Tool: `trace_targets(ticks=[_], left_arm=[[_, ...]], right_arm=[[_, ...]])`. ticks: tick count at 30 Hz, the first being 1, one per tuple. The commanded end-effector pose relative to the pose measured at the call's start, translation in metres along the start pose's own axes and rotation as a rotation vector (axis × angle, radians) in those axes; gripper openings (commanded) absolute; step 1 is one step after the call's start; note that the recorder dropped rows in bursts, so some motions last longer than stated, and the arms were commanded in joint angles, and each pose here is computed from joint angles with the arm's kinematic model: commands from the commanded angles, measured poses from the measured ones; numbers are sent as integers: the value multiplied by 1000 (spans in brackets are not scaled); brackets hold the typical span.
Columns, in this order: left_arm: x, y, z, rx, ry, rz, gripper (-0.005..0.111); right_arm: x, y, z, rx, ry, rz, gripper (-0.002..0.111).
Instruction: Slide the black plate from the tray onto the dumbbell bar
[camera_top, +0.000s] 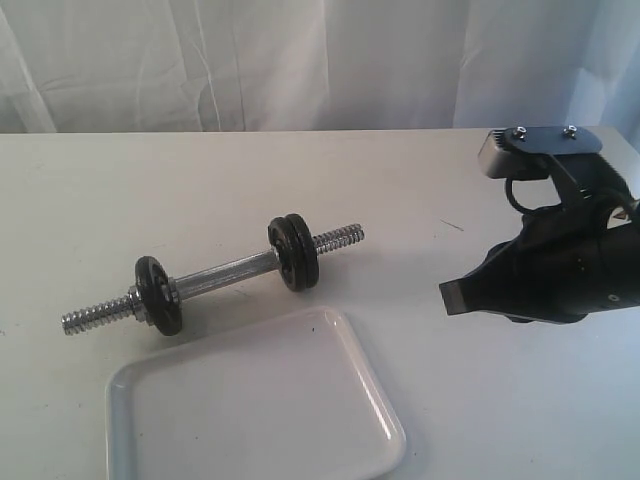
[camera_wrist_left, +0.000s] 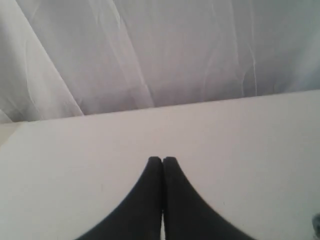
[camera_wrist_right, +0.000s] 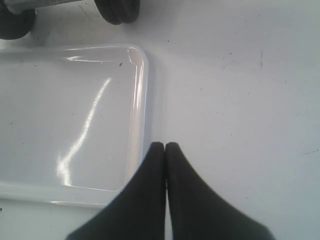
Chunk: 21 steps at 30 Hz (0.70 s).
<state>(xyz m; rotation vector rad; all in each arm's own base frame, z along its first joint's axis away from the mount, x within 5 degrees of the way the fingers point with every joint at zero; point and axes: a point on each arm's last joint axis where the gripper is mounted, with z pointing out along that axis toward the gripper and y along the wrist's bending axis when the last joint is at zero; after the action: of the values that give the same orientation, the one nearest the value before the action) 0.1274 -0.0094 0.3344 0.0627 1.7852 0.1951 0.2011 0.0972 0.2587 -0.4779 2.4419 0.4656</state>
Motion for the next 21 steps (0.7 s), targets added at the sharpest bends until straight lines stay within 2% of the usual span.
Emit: trace_targets(ticks=[1, 4, 7, 9, 12, 18, 21], left_arm=[[29, -14, -11, 202, 45, 109, 0], [48, -28, -22, 385, -81, 209, 0], [68, -32, -32, 455, -180, 153, 0], [85, -31, -35, 463, -160, 97, 0], [114, -26, -37, 408, -115, 11, 0], [150, -22, -39, 293, -104, -68, 0], [163, -19, -39, 218, -19, -96, 0]], right_arm=[[0, -1, -2, 6, -15, 8, 0], [-1, -1, -2, 7, -17, 8, 0], [-1, -1, -2, 7, -17, 8, 0], [-1, -1, -2, 7, -17, 8, 0], [-1, -1, -2, 7, -17, 8, 0], [-1, -1, -2, 7, -17, 8, 0], [-1, -1, -2, 7, -17, 8, 0]])
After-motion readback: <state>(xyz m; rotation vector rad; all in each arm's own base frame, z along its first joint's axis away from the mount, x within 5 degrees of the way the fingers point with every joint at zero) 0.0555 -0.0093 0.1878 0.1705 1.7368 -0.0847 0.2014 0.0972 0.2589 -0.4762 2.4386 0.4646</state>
